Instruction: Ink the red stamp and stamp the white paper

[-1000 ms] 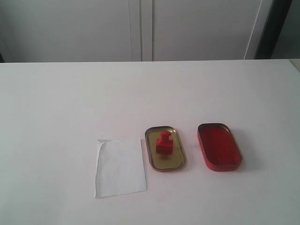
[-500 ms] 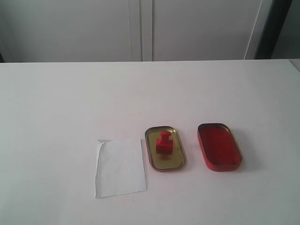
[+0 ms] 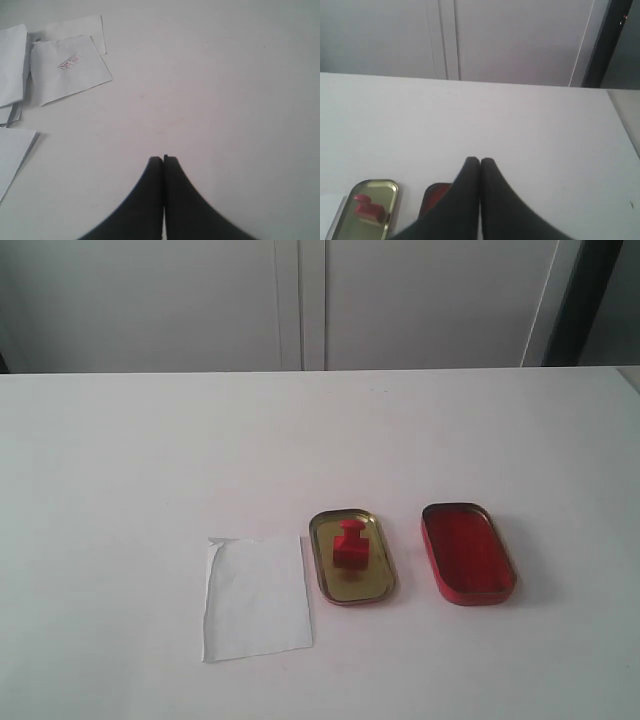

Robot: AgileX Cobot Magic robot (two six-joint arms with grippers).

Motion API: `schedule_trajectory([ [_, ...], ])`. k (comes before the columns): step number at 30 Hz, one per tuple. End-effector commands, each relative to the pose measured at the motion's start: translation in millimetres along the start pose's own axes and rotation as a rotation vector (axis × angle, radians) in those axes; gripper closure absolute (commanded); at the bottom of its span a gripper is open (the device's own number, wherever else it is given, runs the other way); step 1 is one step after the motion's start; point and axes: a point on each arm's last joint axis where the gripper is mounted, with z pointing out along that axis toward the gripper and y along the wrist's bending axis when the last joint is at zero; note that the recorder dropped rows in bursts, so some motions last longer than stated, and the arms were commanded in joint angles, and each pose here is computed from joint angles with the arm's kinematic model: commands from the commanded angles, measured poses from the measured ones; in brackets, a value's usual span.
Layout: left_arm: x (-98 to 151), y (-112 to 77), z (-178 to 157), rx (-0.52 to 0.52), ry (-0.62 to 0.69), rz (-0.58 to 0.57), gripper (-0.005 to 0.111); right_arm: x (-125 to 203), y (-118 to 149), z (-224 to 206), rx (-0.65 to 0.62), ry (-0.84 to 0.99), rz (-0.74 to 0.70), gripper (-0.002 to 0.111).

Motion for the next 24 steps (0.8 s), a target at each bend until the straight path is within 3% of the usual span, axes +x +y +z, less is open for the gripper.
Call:
schedule_trajectory([
  [1, 0, -0.3, 0, 0.004, -0.008, -0.012, 0.107, -8, 0, 15, -0.003, 0.082, 0.0, 0.108],
  [12, 0, -0.3, 0, 0.004, -0.008, -0.012, 0.107, -15, 1, 62, -0.001, 0.289, 0.006, 0.108],
  [24, 0, -0.3, 0, 0.004, -0.008, -0.012, 0.107, -22, 0, 100, -0.004, 0.39, -0.014, 0.108],
])
